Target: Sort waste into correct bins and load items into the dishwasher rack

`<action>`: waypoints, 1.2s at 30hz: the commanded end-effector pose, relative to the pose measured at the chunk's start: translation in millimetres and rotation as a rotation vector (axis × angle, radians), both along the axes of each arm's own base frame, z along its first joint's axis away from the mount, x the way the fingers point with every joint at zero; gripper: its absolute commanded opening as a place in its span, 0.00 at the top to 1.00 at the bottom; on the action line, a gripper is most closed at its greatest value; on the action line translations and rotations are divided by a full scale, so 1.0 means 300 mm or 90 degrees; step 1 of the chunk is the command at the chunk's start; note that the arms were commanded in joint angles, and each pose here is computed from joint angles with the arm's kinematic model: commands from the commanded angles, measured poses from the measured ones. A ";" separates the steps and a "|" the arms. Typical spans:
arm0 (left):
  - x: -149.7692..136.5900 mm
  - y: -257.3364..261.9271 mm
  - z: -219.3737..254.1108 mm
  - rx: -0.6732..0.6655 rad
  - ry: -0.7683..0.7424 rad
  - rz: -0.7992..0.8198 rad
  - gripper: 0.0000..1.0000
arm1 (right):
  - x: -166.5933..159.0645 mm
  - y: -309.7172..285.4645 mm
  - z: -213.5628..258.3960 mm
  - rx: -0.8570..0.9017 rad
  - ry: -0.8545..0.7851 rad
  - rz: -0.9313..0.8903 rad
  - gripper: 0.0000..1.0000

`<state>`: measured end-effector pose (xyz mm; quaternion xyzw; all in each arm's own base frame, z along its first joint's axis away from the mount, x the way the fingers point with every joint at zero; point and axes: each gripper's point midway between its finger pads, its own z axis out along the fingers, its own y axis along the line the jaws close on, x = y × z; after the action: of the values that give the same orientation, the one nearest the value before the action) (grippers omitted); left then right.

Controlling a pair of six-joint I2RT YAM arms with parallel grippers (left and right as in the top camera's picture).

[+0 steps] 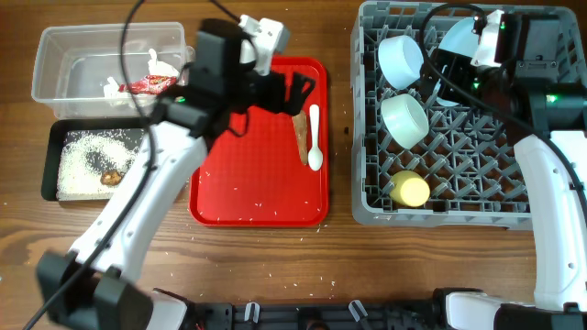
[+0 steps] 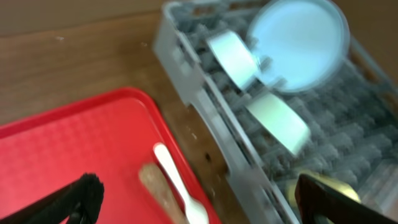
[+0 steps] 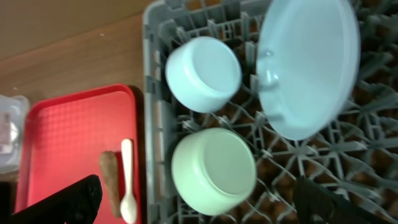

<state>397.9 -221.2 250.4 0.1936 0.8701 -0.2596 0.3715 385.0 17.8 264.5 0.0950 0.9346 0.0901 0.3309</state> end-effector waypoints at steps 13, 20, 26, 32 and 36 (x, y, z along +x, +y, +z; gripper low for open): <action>0.096 -0.025 -0.745 0.158 0.240 0.425 0.25 | -0.027 -0.017 0.024 -0.022 0.000 0.003 0.00; 0.052 -0.050 -0.836 0.160 0.302 0.403 0.42 | -0.027 -0.017 0.023 -0.023 0.001 0.004 0.00; 0.044 -0.044 -0.820 0.163 0.304 0.403 0.79 | -0.029 -0.021 0.021 -0.027 0.003 0.001 0.00; 0.067 0.077 -0.512 0.095 0.261 0.445 0.80 | -0.018 -0.029 0.029 -0.034 -0.007 -0.005 0.00; -0.034 0.376 -0.183 0.075 0.207 0.558 0.82 | -0.008 -0.029 0.039 -0.043 -0.020 0.006 0.00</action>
<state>392.0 -161.8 116.6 -0.1609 0.9618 -0.0573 0.2138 382.3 12.4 262.8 0.0876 0.9378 0.0722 0.3282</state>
